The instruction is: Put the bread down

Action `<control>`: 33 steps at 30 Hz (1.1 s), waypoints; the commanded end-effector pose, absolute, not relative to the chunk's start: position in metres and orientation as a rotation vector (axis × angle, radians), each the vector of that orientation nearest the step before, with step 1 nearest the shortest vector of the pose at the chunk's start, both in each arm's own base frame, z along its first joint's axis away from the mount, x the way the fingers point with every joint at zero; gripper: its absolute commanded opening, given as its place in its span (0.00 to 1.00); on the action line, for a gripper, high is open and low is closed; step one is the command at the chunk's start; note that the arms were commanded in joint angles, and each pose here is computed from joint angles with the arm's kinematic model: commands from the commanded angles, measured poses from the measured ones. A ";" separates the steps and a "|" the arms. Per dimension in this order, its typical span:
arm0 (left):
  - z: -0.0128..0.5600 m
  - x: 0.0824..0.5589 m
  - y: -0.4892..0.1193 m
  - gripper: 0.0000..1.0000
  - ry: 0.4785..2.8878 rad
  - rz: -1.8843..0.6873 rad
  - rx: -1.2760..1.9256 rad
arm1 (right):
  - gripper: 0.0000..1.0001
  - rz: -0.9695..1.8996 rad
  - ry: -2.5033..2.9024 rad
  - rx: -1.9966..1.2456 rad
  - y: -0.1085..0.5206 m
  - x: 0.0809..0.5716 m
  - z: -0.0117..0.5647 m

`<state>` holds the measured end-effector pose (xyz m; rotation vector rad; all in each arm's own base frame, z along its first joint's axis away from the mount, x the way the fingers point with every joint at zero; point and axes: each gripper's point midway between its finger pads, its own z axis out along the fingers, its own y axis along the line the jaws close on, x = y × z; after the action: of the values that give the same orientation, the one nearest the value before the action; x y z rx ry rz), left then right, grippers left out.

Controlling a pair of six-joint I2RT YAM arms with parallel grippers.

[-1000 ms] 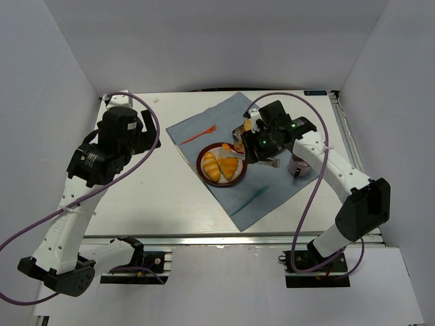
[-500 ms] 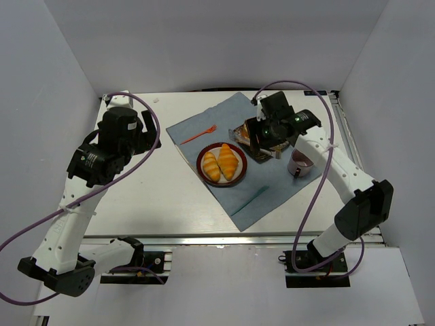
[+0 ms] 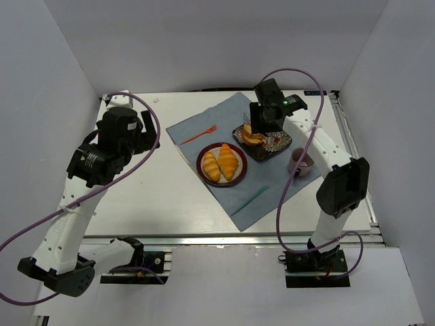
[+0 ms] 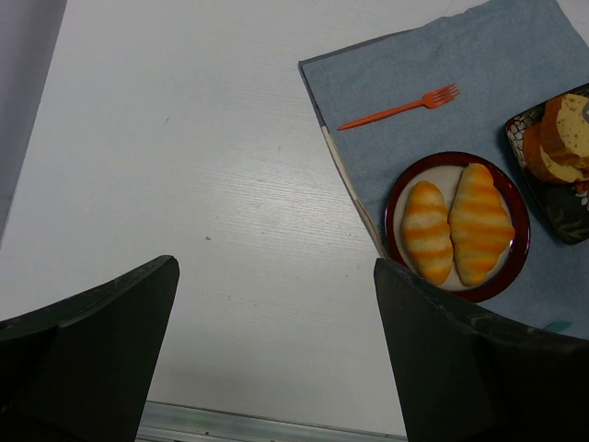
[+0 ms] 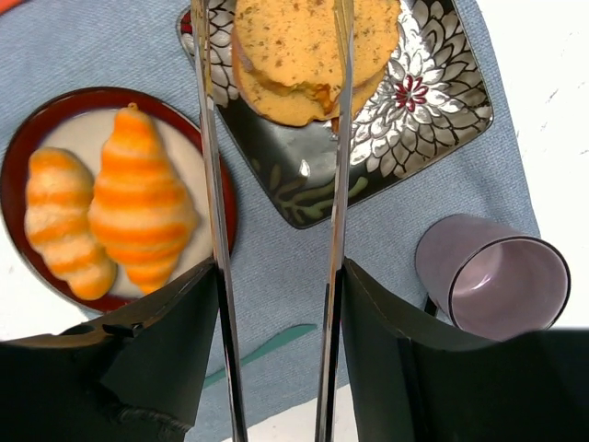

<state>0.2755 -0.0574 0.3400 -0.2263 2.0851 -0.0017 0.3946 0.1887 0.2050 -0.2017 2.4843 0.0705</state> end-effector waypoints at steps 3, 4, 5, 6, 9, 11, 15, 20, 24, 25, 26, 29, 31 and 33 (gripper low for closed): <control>0.352 0.274 -0.051 0.98 2.059 0.033 -0.211 | 0.58 -0.005 2.432 -0.110 0.173 0.404 0.225; 0.351 0.274 -0.051 0.98 2.065 0.037 -0.208 | 0.58 -0.005 2.424 -0.061 0.165 0.405 0.228; 0.351 0.274 -0.052 0.98 2.064 0.037 -0.205 | 0.58 -0.010 2.424 -0.038 0.160 0.405 0.225; 0.349 0.275 -0.052 0.98 2.070 0.040 -0.203 | 0.58 -0.014 2.419 -0.003 0.148 0.409 0.225; 0.349 0.275 -0.052 0.98 2.070 0.037 -0.200 | 0.58 0.035 2.395 0.020 0.131 0.417 0.228; 0.348 0.276 -0.053 0.98 2.072 0.040 -0.198 | 0.58 0.062 2.365 0.016 0.111 0.429 0.232; 0.346 0.276 -0.050 0.98 2.075 0.060 -0.197 | 0.58 0.101 2.315 -0.123 0.078 0.465 0.233; 0.344 0.279 -0.052 0.98 2.075 0.058 -0.191 | 0.60 0.124 2.269 -0.266 0.055 0.514 0.218; 0.347 0.286 -0.057 0.98 2.053 0.041 -0.173 | 0.61 0.109 2.252 -0.330 0.030 0.549 0.194; 0.347 0.287 -0.057 0.98 2.050 0.042 -0.169 | 0.61 0.102 2.261 -0.329 0.013 0.558 0.178; 0.347 0.288 -0.058 0.98 2.049 0.042 -0.168 | 0.61 0.107 2.254 -0.337 0.010 0.564 0.173; 0.344 0.294 -0.062 0.98 2.062 0.039 -0.146 | 0.61 0.092 2.271 -0.335 -0.012 0.578 0.142; 0.342 0.300 -0.067 0.98 2.078 0.043 -0.125 | 0.62 0.080 2.291 -0.325 -0.026 0.584 0.119; 0.340 0.302 -0.068 0.98 2.090 0.051 -0.118 | 0.62 0.057 2.283 -0.326 -0.036 0.592 0.109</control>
<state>0.2965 -0.0616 0.3325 -0.1475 2.1005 0.0672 0.5612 -0.0225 0.0792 -0.2599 2.4357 0.0978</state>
